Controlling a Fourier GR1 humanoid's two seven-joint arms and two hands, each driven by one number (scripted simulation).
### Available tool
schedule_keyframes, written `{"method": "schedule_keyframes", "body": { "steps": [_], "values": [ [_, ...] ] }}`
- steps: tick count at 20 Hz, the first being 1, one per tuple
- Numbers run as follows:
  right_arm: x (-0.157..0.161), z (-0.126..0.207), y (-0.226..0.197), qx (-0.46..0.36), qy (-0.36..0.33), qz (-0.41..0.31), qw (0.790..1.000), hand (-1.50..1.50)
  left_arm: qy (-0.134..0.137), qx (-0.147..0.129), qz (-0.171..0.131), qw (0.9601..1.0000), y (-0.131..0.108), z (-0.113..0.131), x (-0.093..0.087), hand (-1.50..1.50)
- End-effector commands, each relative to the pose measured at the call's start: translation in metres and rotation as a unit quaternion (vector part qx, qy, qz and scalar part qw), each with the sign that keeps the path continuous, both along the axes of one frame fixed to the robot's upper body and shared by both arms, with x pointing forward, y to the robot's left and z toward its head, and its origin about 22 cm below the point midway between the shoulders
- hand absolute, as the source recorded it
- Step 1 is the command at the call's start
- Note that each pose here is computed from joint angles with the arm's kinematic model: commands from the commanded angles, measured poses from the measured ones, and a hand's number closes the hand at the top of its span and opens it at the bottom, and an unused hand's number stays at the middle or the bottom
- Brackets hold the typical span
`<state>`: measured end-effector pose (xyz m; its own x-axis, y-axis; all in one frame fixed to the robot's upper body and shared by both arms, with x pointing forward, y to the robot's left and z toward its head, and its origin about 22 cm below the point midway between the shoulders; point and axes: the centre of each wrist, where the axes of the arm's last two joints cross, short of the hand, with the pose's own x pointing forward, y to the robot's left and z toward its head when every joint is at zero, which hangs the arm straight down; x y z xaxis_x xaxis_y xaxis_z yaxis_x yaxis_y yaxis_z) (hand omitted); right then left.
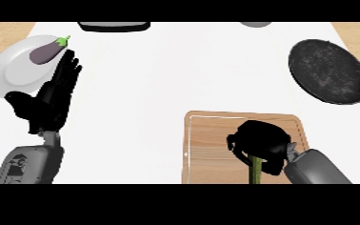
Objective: Pick the squash from the cutting board and place it in the pan
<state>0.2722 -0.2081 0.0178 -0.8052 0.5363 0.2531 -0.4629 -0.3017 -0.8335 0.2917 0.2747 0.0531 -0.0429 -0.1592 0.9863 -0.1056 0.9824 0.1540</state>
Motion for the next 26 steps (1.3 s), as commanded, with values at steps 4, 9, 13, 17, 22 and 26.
{"method": "schedule_keyframes", "body": {
  "steps": [4, 9, 13, 17, 22, 26],
  "values": [
    [-0.002, -0.024, -0.014, -0.019, 0.019, -0.354, 0.935, 1.5, 0.009, 0.005, 0.035, 0.9993, 0.019, -0.002, -0.006, 0.0],
    [0.011, 0.042, 0.029, 0.088, -0.151, -0.471, 0.865, 1.5, 0.006, -0.003, 0.014, 0.9999, 0.001, -0.001, -0.001, 0.0],
    [-0.004, 0.068, 0.056, 0.156, -0.222, -0.507, 0.818, 1.5, 0.004, 0.0, 0.01, 0.9999, 0.006, -0.007, -0.003, 0.0],
    [-0.018, 0.111, 0.048, 0.188, -0.249, -0.536, 0.785, 1.5, -0.006, 0.004, 0.005, 1.0, 0.018, 0.01, 0.003, 0.0],
    [-0.003, 0.13, 0.024, 0.231, -0.273, -0.572, 0.738, 1.5, 0.005, 0.004, 0.009, 0.9999, 0.022, -0.008, 0.001, 0.0],
    [0.02, 0.141, -0.011, 0.338, -0.23, -0.604, 0.684, 1.5, -0.005, 0.003, -0.005, 1.0, 0.002, 0.003, 0.006, 0.0]
  ]
}}
